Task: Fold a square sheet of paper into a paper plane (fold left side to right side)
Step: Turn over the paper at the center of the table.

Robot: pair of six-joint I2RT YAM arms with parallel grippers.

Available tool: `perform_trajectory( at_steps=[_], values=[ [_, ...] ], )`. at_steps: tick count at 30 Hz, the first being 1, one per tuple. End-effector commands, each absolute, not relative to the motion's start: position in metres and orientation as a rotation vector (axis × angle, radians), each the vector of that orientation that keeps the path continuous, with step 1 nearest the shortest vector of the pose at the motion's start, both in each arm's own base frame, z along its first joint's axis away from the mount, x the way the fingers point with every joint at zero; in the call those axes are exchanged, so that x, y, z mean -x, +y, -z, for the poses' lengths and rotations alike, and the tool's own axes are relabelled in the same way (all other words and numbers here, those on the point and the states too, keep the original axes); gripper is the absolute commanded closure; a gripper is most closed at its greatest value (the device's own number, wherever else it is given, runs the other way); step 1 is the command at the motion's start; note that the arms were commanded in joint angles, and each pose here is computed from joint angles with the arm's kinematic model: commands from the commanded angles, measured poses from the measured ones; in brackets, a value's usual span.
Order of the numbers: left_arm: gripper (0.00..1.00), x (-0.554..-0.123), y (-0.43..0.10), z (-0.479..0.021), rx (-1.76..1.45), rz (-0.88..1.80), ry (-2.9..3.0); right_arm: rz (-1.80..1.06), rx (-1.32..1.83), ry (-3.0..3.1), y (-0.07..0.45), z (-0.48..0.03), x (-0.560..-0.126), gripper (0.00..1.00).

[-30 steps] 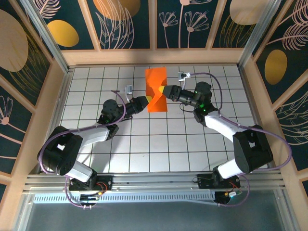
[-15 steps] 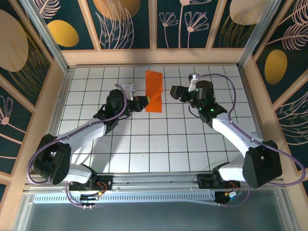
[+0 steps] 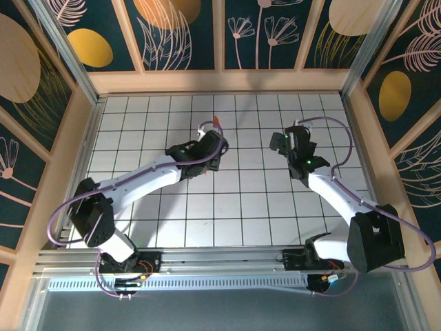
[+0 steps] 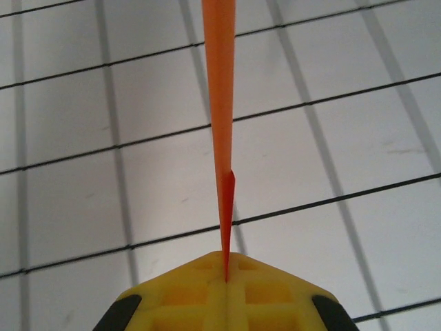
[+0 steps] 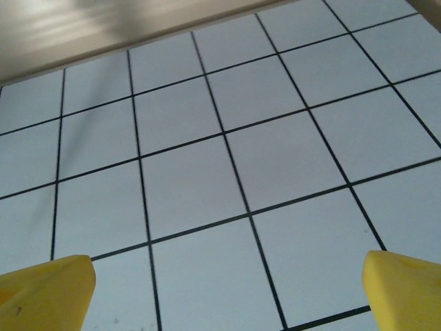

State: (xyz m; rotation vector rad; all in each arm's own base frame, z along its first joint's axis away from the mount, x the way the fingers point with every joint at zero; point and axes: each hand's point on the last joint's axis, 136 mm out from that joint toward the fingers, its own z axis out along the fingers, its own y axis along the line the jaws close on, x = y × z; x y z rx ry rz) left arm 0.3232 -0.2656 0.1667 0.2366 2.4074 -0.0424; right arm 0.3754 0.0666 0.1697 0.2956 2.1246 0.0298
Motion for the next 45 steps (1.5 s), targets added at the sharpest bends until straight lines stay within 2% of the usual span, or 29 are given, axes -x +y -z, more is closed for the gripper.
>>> perform_trajectory(
  at_steps=[1,7,10,16,20,23,28,33,37,41,45],
  values=[
    [1.0,-0.307,-0.222,-0.161,-0.204,-0.396,2.418,-0.022,-0.398,2.075,0.048,-0.173,-0.373,0.01],
    [1.0,-0.289,-0.232,-0.13,-0.266,-0.687,2.415,-0.045,-0.428,2.07,0.042,-0.167,-0.376,0.01],
    [1.0,-0.282,-0.24,-0.108,-0.273,-0.728,2.429,-0.05,-0.43,2.071,0.041,-0.166,-0.377,0.01],
    [1.0,-0.278,-0.275,-0.065,-0.272,-0.566,2.537,-0.071,-0.436,2.088,0.04,-0.159,-0.376,0.01],
    [0.99,-0.273,-0.321,-0.047,-0.265,-0.229,2.639,-0.104,-0.443,2.108,0.043,-0.151,-0.374,0.01],
    [0.94,-0.27,-0.342,-0.04,-0.252,-0.065,2.684,-0.131,-0.447,2.118,0.046,-0.147,-0.373,0.01],
    [0.85,-0.275,-0.352,-0.034,-0.222,0.057,2.726,-0.15,-0.44,2.131,0.05,-0.144,-0.373,0.01],
    [0.79,-0.282,-0.365,-0.034,-0.161,0.305,2.746,-0.189,-0.435,2.136,0.055,-0.142,-0.372,0.01],
    [0.7,-0.29,-0.371,-0.039,-0.117,0.468,2.741,-0.199,-0.426,2.153,0.058,-0.137,-0.373,0.01],
    [0.56,-0.299,-0.38,-0.048,-0.113,0.579,2.714,-0.22,-0.399,2.167,0.062,-0.136,-0.373,0.02],
    [0.5,-0.304,-0.389,-0.057,-0.114,0.681,2.688,-0.26,-0.356,2.191,0.071,-0.135,-0.373,0.02]
  ],
)
